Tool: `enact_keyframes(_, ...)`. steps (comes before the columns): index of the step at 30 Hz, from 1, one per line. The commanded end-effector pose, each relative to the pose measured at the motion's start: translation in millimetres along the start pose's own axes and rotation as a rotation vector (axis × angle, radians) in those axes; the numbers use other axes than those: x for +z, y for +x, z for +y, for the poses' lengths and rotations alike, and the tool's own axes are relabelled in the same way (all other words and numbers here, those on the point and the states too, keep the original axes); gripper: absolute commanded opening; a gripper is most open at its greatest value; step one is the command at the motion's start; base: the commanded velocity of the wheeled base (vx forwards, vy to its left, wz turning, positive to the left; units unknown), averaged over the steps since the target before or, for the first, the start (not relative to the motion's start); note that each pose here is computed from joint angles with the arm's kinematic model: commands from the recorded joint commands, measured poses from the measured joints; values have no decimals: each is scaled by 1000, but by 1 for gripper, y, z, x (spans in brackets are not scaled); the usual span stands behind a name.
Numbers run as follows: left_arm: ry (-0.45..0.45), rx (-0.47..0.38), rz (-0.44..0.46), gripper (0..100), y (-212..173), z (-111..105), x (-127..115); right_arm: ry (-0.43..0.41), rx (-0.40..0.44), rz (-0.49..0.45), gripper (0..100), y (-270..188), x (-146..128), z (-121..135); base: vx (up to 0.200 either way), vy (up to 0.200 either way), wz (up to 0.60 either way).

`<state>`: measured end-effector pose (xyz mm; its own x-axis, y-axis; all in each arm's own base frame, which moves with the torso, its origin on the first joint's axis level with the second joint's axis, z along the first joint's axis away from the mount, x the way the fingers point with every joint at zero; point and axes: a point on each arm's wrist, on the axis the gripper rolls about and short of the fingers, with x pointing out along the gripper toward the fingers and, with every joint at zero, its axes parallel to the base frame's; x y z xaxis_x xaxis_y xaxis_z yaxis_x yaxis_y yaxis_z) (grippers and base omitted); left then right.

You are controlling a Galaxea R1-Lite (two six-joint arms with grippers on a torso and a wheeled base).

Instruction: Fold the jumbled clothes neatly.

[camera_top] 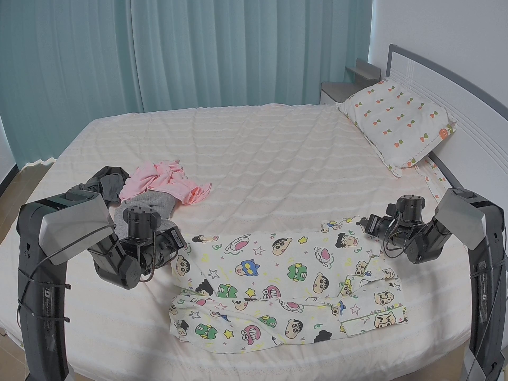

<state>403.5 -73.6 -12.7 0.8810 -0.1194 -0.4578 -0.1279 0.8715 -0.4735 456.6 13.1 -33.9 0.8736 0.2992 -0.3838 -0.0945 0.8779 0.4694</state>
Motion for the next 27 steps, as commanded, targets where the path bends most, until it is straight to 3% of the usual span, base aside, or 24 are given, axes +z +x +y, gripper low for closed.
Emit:
enact_keyframes(1, 21, -10, -24, 0, -4, -8, 5, -4, 3, -16, 0, -9, 9, 5, 0, 0, 0)
enact_keyframes(11, 109, 16, -51, 0, -1, -9, 10, -17, 20, -49, 0, -21, 25, 15, 0, 0, 0)
enact_keyframes(21, 234, 48, 18, 0, -14, -1, -6, -19, 73, 27, 0, -45, 17, 21, 0, 0, 0)
enact_keyframes(27, 262, 42, 46, 0, -33, -5, -11, -43, 97, 35, 0, -64, 15, 22, 0, 0, 0)
